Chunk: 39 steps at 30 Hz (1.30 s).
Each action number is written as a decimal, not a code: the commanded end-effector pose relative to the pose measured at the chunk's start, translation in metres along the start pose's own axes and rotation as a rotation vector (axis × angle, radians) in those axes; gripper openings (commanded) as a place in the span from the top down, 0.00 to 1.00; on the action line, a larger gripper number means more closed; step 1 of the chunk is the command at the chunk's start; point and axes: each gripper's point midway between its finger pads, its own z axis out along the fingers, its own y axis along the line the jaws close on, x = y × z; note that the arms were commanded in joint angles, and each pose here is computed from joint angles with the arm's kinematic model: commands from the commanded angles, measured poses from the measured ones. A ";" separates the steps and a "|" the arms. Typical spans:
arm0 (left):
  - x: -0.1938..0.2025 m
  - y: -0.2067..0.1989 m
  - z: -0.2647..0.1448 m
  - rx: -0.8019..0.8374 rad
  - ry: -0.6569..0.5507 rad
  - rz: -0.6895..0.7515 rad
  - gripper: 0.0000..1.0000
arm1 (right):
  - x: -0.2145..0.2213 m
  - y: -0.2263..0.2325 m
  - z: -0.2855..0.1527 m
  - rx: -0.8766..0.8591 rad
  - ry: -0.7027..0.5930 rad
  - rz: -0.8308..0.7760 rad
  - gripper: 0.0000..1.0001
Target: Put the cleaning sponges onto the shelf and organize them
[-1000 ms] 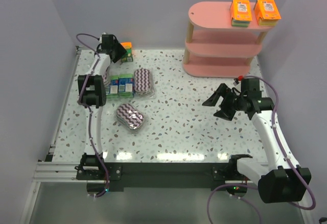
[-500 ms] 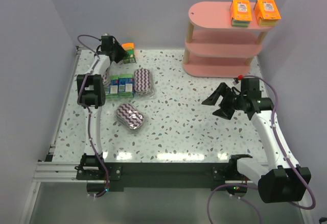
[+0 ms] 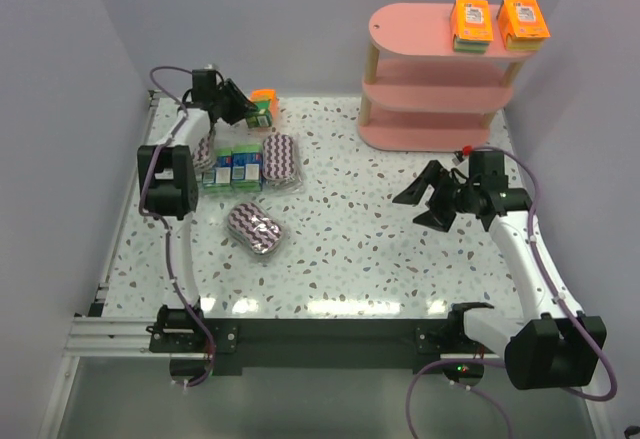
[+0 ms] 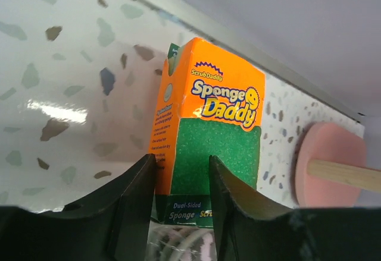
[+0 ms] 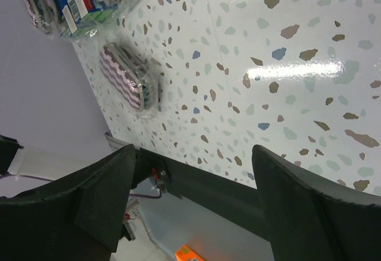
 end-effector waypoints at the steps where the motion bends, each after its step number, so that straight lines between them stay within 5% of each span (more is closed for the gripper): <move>1: -0.067 -0.092 -0.059 0.256 -0.201 0.117 0.99 | -0.005 0.011 0.000 -0.045 -0.004 -0.034 0.18; 5: -0.084 -0.128 -0.090 0.366 -0.268 0.148 0.98 | -0.006 0.014 -0.001 -0.053 -0.012 -0.048 0.18; 8: -0.068 -0.141 -0.107 0.435 -0.203 0.169 0.98 | -0.008 0.014 -0.002 -0.052 -0.021 -0.055 0.18; 12: -0.003 -0.150 -0.128 0.505 -0.041 0.296 0.98 | -0.010 0.013 -0.004 -0.040 -0.031 -0.078 0.18; 16: 0.114 -0.143 -0.145 0.528 0.266 0.430 0.98 | -0.011 0.009 -0.001 -0.018 -0.028 -0.085 0.18; 20: 0.203 -0.117 -0.178 0.512 0.452 0.526 0.98 | -0.015 0.007 -0.001 -0.004 -0.040 -0.087 0.17; 32: 0.321 -0.094 -0.230 0.640 0.677 0.777 0.97 | -0.010 -0.011 0.005 0.057 0.008 -0.169 0.17; 35: 0.338 -0.097 -0.233 0.665 0.697 0.776 0.92 | -0.006 -0.019 0.008 0.083 0.017 -0.174 0.18; 39: 0.361 -0.110 -0.231 0.703 0.706 0.798 0.73 | 0.004 -0.021 0.016 0.098 0.043 -0.205 0.18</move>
